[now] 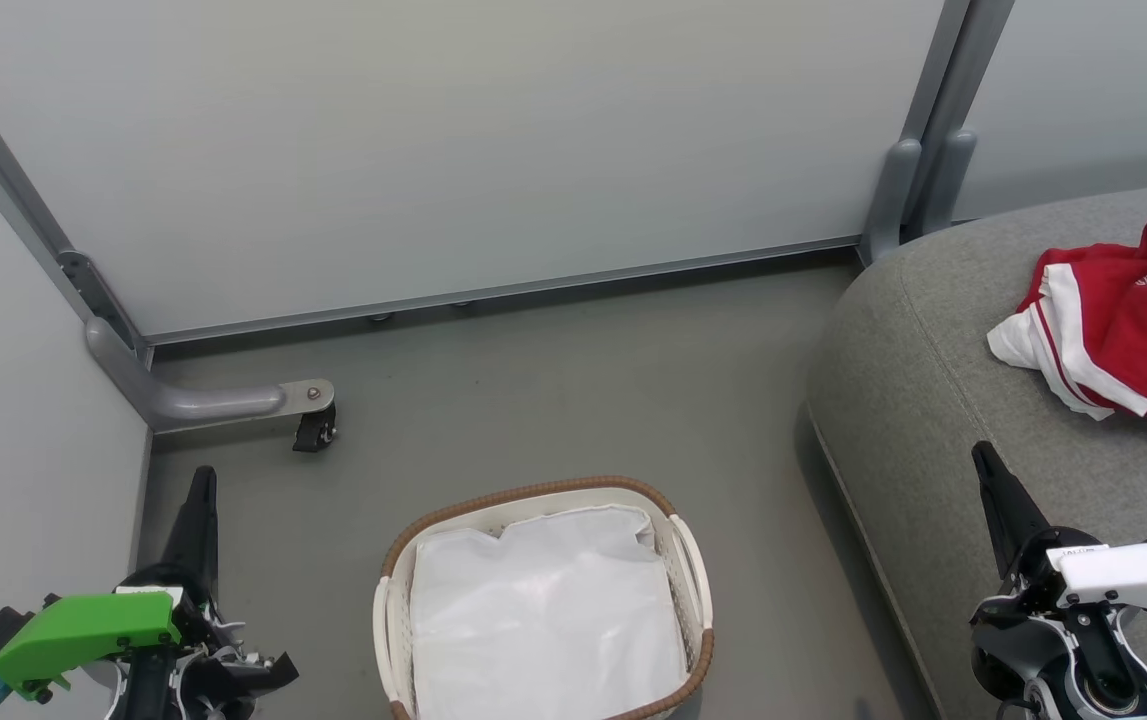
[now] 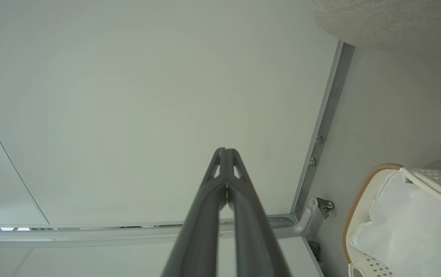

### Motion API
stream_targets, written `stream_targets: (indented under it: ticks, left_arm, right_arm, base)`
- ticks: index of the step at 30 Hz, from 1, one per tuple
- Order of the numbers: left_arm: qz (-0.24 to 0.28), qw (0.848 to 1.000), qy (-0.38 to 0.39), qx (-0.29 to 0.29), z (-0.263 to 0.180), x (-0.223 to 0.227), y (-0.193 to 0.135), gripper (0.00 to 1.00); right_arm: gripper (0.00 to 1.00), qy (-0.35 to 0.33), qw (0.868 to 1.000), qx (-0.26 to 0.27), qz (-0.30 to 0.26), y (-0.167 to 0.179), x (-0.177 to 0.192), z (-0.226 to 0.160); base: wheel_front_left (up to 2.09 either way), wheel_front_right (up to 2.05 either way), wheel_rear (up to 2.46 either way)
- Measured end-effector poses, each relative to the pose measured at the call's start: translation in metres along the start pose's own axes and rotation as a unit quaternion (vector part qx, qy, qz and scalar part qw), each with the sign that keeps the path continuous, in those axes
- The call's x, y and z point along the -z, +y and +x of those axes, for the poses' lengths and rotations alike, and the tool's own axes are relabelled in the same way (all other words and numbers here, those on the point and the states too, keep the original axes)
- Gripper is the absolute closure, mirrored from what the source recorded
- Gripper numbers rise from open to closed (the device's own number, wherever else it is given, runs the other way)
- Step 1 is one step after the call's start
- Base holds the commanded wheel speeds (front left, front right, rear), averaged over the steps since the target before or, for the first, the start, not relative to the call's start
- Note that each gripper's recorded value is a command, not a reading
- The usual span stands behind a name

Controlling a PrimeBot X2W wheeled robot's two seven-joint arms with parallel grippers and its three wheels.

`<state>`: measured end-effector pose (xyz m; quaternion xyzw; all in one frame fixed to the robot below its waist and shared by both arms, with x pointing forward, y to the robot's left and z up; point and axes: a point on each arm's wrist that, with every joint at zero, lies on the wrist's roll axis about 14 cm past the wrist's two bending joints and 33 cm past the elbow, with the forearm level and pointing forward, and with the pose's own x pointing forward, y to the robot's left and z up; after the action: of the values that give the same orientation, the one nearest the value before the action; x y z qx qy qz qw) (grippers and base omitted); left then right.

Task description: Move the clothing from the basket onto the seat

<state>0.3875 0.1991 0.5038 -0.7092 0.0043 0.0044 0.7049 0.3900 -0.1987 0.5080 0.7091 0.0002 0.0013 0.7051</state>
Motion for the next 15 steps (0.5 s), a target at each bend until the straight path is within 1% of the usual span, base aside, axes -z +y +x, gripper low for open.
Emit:
stream_targets:
  ticks: [15]
  left_arm:
    - [0.0, 1.0, 0.0, 0.0, 0.0, 0.0, 0.0, 1.0]
  right_arm:
    - [1.0, 0.0, 1.0, 0.0, 0.0, 0.0, 0.0, 0.0]
  base:
    - [0.0, 0.0, 0.0]
